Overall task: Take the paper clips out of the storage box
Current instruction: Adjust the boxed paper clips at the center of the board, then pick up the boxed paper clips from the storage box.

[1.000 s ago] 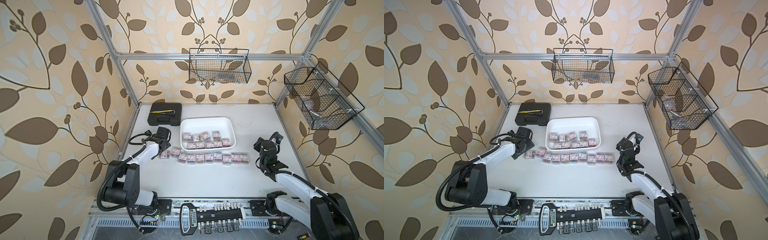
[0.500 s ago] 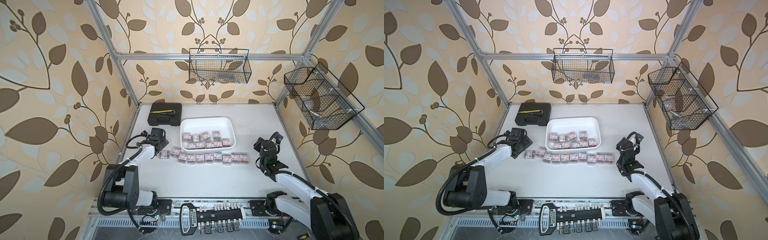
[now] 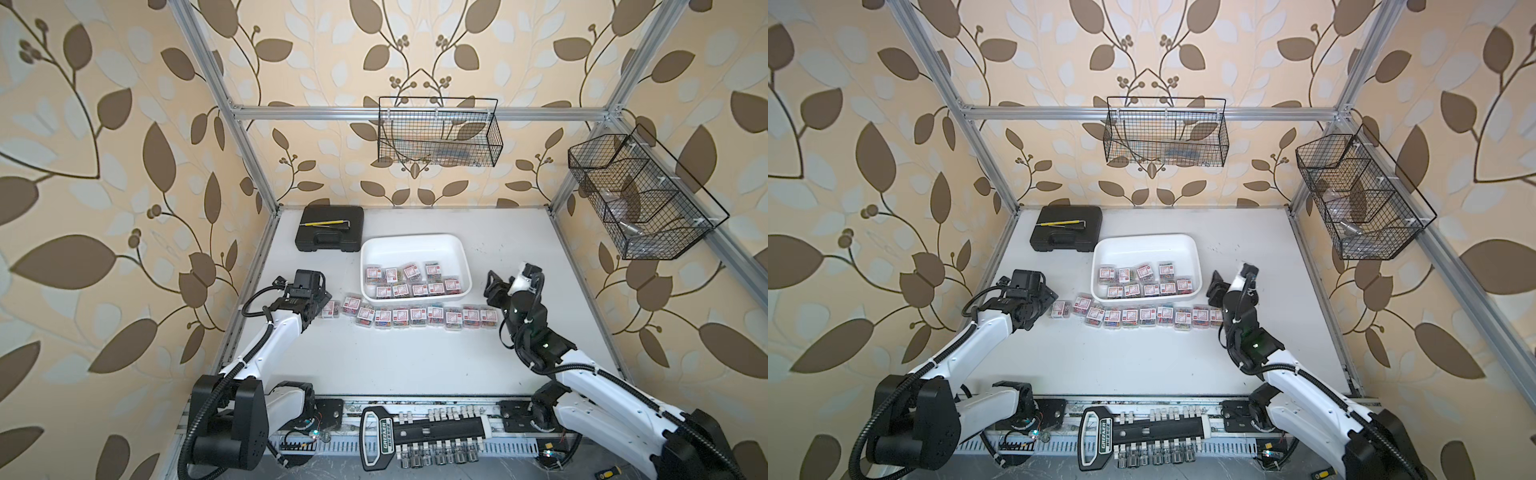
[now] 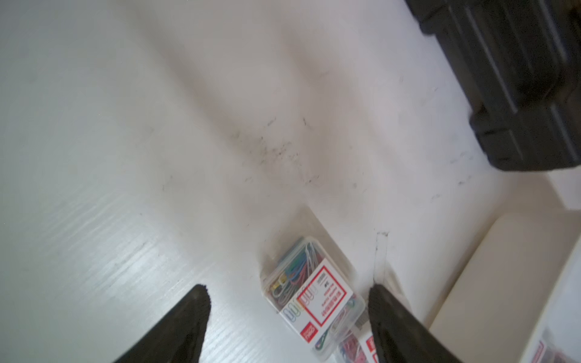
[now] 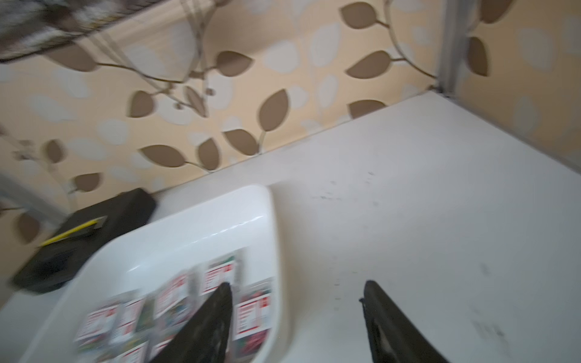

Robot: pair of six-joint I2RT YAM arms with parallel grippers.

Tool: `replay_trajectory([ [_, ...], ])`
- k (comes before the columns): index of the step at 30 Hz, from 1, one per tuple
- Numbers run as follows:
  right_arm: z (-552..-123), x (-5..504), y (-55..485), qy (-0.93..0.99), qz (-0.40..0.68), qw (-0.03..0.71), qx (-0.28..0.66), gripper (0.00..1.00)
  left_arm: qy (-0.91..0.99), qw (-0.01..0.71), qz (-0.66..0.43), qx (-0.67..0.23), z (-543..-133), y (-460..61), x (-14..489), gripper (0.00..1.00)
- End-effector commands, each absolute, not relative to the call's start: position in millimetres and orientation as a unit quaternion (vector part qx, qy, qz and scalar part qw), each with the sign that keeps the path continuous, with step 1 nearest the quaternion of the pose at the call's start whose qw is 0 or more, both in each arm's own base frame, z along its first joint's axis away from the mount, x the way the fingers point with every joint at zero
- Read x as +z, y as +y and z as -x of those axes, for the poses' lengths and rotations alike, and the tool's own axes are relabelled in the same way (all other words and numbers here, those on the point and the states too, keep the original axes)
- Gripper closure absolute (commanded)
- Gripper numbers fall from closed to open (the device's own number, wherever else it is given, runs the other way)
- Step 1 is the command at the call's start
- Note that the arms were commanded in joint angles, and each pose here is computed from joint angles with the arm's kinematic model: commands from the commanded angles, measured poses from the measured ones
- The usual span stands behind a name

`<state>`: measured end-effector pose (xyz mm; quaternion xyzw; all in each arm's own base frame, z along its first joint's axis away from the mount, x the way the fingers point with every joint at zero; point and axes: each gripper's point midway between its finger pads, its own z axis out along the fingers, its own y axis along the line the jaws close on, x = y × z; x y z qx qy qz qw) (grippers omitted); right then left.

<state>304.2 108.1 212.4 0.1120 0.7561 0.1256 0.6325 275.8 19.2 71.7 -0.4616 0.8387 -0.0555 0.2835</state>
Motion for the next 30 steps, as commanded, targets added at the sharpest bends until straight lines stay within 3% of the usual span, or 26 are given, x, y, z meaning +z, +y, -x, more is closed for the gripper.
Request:
replay_trajectory([
  [1, -296, 265, 179, 0.726, -0.003, 0.668, 0.163, 0.44, 0.828, 0.275, 0.476, -0.112, -276, 3, 65, 0.25],
  [6, -281, 253, 325, 0.751, 0.154, 0.614, 0.185, 0.66, 0.816, 0.269, 0.490, -0.148, -277, -6, 54, 0.43],
  [9, -272, 240, 380, 0.757, 0.199, 0.590, 0.199, 0.69, 0.809, 0.273, 0.502, -0.138, -277, -2, 48, 0.46],
  [11, -269, 237, 401, 0.754, 0.212, 0.576, 0.233, 0.65, 0.808, 0.280, 0.500, -0.138, -283, 0, 48, 0.48],
  [14, -273, 233, 409, 0.754, 0.208, 0.569, 0.253, 0.59, 0.808, 0.291, 0.495, -0.134, -294, 1, 49, 0.49],
  [21, -296, 215, 390, 0.777, 0.170, 0.552, 0.248, 0.59, 0.808, 0.309, 0.490, -0.112, -318, 9, 54, 0.51],
  [30, -305, 207, 364, 0.785, 0.150, 0.555, 0.231, 0.58, 0.821, 0.329, 0.459, -0.084, -345, 15, 68, 0.44],
])
